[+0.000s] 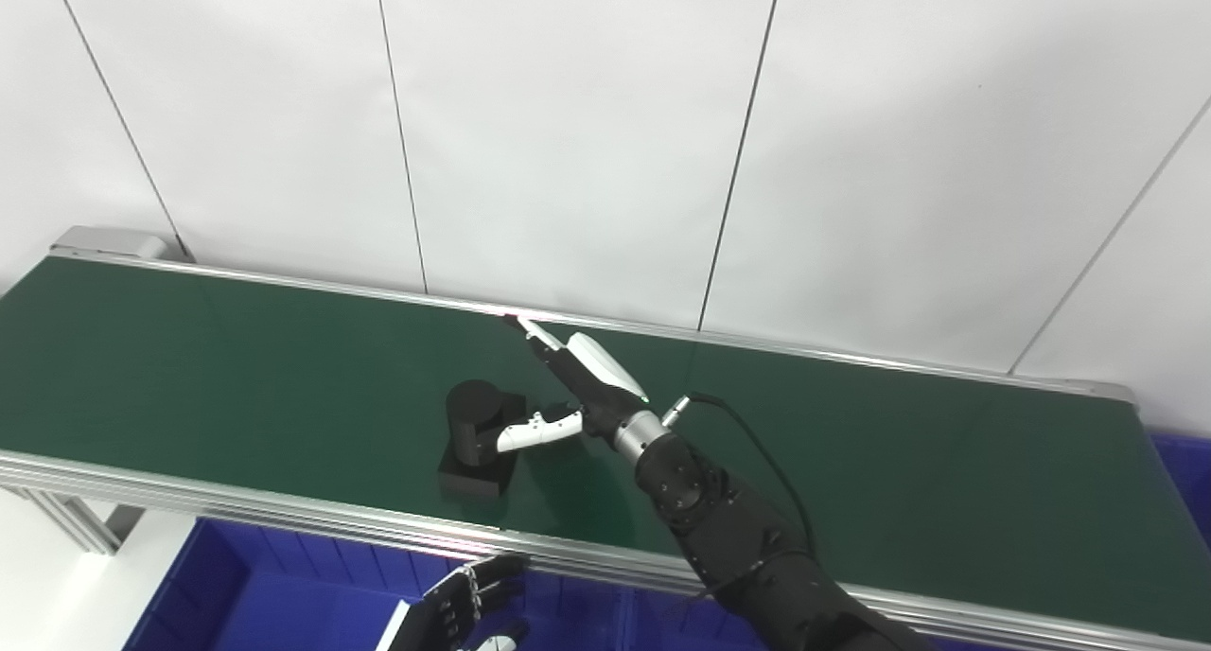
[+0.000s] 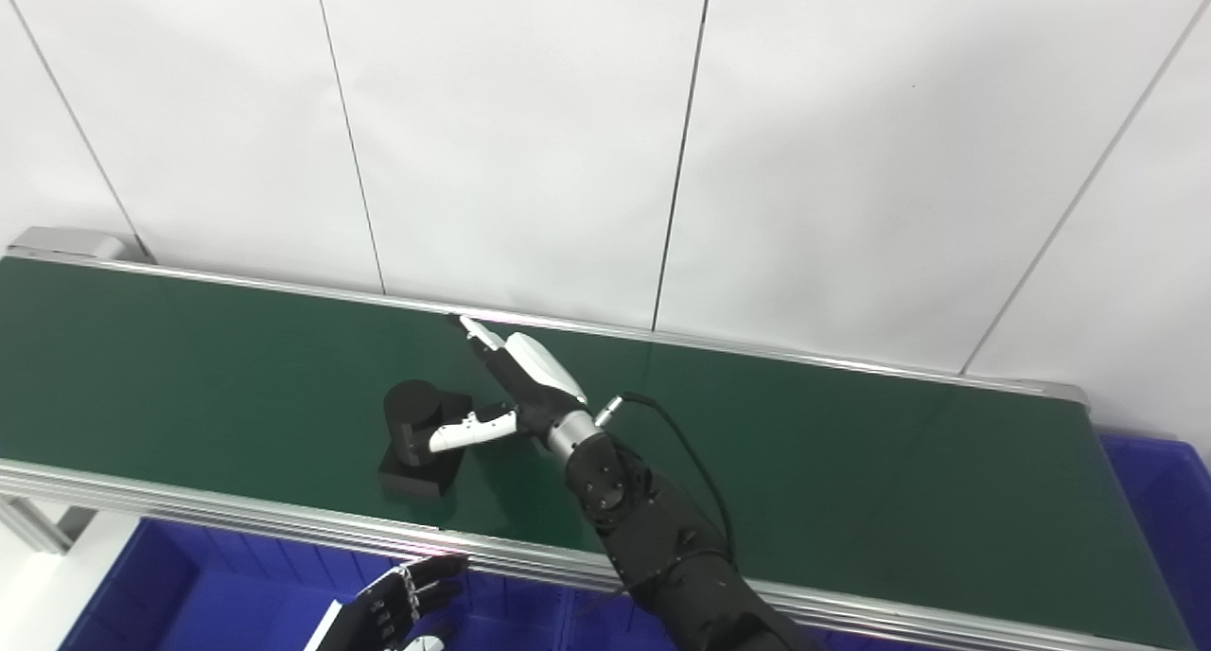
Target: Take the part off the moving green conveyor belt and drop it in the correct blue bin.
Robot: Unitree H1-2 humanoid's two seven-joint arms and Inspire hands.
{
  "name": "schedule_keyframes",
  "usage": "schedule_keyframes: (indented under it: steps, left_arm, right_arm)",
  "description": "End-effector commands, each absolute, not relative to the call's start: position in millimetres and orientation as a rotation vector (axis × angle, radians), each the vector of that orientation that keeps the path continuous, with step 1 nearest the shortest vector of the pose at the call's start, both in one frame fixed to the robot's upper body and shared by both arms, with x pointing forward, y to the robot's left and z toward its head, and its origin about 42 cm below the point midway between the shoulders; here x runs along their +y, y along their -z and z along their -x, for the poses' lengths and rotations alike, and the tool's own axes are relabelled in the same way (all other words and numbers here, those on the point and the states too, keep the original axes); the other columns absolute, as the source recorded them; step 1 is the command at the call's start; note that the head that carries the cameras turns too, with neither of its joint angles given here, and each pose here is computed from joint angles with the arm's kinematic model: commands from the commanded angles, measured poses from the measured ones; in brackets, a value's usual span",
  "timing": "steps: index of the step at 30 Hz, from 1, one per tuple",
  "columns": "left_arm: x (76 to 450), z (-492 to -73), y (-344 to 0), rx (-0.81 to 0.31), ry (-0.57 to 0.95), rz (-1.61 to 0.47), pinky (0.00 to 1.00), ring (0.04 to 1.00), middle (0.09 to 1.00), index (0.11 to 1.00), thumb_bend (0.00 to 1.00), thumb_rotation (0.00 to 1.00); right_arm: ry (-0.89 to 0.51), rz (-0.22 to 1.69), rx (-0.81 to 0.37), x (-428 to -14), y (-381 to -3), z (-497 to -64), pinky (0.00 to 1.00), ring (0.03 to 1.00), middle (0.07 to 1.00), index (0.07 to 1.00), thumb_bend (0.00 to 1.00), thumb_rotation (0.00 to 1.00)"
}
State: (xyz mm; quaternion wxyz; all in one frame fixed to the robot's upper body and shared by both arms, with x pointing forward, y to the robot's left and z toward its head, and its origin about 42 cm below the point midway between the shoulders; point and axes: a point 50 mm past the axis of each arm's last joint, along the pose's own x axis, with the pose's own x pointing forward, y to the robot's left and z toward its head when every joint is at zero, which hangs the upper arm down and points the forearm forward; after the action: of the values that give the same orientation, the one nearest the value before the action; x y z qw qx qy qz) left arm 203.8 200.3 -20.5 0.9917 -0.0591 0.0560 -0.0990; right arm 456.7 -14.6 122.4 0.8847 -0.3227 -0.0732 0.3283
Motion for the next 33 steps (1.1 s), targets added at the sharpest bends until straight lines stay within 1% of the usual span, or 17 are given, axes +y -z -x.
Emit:
schedule_keyframes:
  steps: [1,5,8,12,20,21,22,24,25,26,27,28,29,30,31,32,33]
  left_arm:
    - [199.6,-207.6,13.0,0.057,0.204,0.114,0.83,0.758,0.795,0.741,0.5,0.21]
    - [199.1,-206.7,13.0,0.057,0.202,0.116,0.84,0.764,0.792,0.739,0.5,0.21]
    - [199.8,-205.0,13.8,0.059,0.2,0.125,0.86,0.769,0.796,0.742,0.51,0.2]
    - [199.6,-203.4,13.7,0.06,0.199,0.122,0.86,0.771,0.797,0.744,0.5,0.21]
    - [196.7,-200.3,12.3,0.056,0.189,0.126,0.85,0.77,0.804,0.747,0.49,0.21]
    - [196.6,-200.0,12.3,0.056,0.189,0.128,0.85,0.772,0.803,0.748,0.49,0.2]
    - [196.5,-199.7,12.4,0.056,0.186,0.127,0.85,0.771,0.802,0.747,0.49,0.2]
    - [196.3,-199.0,12.4,0.058,0.181,0.123,0.85,0.767,0.796,0.743,0.5,0.21]
    - [195.9,-198.5,12.3,0.058,0.18,0.121,0.85,0.764,0.793,0.741,0.5,0.21]
    - [195.6,-198.1,12.2,0.058,0.179,0.121,0.85,0.764,0.791,0.74,0.49,0.21]
    - [195.1,-197.7,11.9,0.057,0.179,0.12,0.84,0.759,0.787,0.737,0.48,0.21]
    - [194.8,-197.5,11.8,0.057,0.179,0.12,0.84,0.758,0.787,0.736,0.48,0.21]
    - [194.5,-197.3,11.7,0.056,0.179,0.122,0.84,0.756,0.786,0.734,0.48,0.2]
    - [194.3,-197.2,11.6,0.056,0.18,0.122,0.84,0.755,0.784,0.732,0.47,0.2]
    - [194.2,-197.4,11.9,0.057,0.182,0.122,0.84,0.755,0.783,0.732,0.47,0.2]
    - [194.1,-197.6,12.2,0.058,0.183,0.122,0.84,0.757,0.783,0.732,0.47,0.21]
    - [193.9,-197.7,12.4,0.059,0.181,0.12,0.85,0.756,0.78,0.73,0.47,0.21]
  right_arm:
    - [-0.72,0.641,-0.291,13.8,-155.5,-460.5,1.0,1.0,1.0,1.0,1.0,0.49]
    - [-0.728,0.627,-0.303,22.4,-153.6,-455.9,1.0,1.0,1.0,1.0,1.0,0.48]
    - [-0.705,0.578,-0.318,26.0,-150.6,-453.3,1.0,1.0,1.0,1.0,0.99,0.39]
    - [-0.697,0.559,-0.32,29.2,-148.5,-450.9,1.0,0.998,0.987,1.0,0.98,0.35]
    - [-0.682,0.543,-0.302,35.4,-140.0,-443.5,0.9,0.952,0.933,0.967,0.9,0.18]
    - [-0.674,0.544,-0.298,35.5,-138.8,-443.1,0.86,0.93,0.914,0.937,0.88,0.08]
    - [-0.651,0.545,-0.296,35.2,-137.1,-442.7,0.82,0.904,0.892,0.911,0.87,0.04]
    - [-0.611,0.54,-0.293,34.0,-134.4,-442.1,0.75,0.843,0.84,0.857,0.86,0.01]
    - [-0.578,0.538,-0.296,32.3,-132.4,-441.6,0.7,0.771,0.782,0.8,0.84,0.0]
    - [-0.546,0.538,-0.3,30.5,-130.6,-441.2,0.61,0.635,0.686,0.712,0.76,0.0]
    - [-0.509,0.531,-0.299,28.4,-128.5,-440.7,0.51,0.497,0.541,0.553,0.58,0.0]
    - [-0.477,0.518,-0.295,26.8,-126.9,-440.3,0.5,0.482,0.519,0.528,0.56,0.0]
    - [-0.447,0.503,-0.292,25.3,-125.8,-439.8,0.47,0.451,0.446,0.449,0.52,0.0]
    - [-0.429,0.494,-0.29,24.5,-125.1,-439.4,0.44,0.448,0.332,0.333,0.49,0.0]
    - [-0.4,0.49,-0.3,22.7,-124.2,-438.3,0.44,0.447,0.312,0.312,0.49,0.0]
    - [-0.381,0.489,-0.307,21.4,-123.6,-437.5,0.42,0.467,0.209,0.192,0.48,0.0]
    - [-0.365,0.491,-0.315,19.8,-122.5,-436.6,0.41,0.471,0.176,0.151,0.47,0.0]
